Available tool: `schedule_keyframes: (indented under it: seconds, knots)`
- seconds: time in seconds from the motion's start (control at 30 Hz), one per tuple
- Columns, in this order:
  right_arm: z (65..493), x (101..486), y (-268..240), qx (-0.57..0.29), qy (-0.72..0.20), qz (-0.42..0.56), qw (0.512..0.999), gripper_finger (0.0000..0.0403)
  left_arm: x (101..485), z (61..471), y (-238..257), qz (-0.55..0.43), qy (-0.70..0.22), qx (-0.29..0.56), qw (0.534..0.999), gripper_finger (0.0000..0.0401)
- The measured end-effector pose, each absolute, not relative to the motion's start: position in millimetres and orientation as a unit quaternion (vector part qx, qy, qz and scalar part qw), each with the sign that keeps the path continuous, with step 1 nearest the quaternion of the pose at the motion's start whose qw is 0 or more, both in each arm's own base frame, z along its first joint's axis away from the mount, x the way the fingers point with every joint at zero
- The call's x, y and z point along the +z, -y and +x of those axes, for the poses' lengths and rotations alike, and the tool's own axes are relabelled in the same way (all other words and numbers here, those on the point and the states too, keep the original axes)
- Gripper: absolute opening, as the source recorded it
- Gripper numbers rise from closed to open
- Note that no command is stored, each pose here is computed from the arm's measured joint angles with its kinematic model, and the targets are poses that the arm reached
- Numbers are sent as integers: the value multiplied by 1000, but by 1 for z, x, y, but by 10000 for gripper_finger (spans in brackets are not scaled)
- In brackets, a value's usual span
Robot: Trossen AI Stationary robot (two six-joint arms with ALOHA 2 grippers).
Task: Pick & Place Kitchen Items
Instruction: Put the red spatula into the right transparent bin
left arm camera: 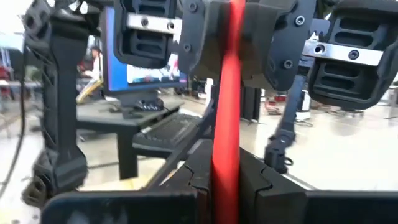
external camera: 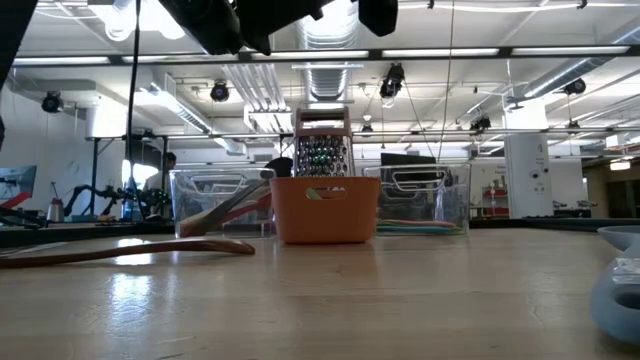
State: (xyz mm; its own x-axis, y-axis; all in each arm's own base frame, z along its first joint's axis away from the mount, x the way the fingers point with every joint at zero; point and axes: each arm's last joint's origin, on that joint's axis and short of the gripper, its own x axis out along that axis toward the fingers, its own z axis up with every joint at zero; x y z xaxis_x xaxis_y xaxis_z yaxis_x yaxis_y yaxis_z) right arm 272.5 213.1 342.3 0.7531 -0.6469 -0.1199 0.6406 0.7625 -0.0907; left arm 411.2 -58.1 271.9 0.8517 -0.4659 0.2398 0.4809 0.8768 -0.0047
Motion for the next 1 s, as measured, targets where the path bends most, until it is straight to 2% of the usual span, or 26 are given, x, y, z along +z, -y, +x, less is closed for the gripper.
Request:
schedule_keyframes:
  seconds: [0.07,0.23,0.43,0.57,0.7,1.0]
  knots:
    - [270,346,-210,-333,-83,-23,939,14,272,411,58,-44,102,-246,963,41]
    - [263,358,-199,-320,-104,-47,940,12,274,407,55,-58,45,-228,971,118]
    - [247,383,-164,-337,-114,-45,934,11,279,389,52,-32,-67,-195,978,180]
    - [242,394,-128,-342,-150,-27,927,11,283,370,48,-34,-132,-172,976,190]
    - [240,406,-78,-363,-187,14,913,11,271,348,50,-39,-142,-141,979,188]
    - [247,405,31,-379,-289,93,874,11,246,281,61,-64,-51,-89,993,188]
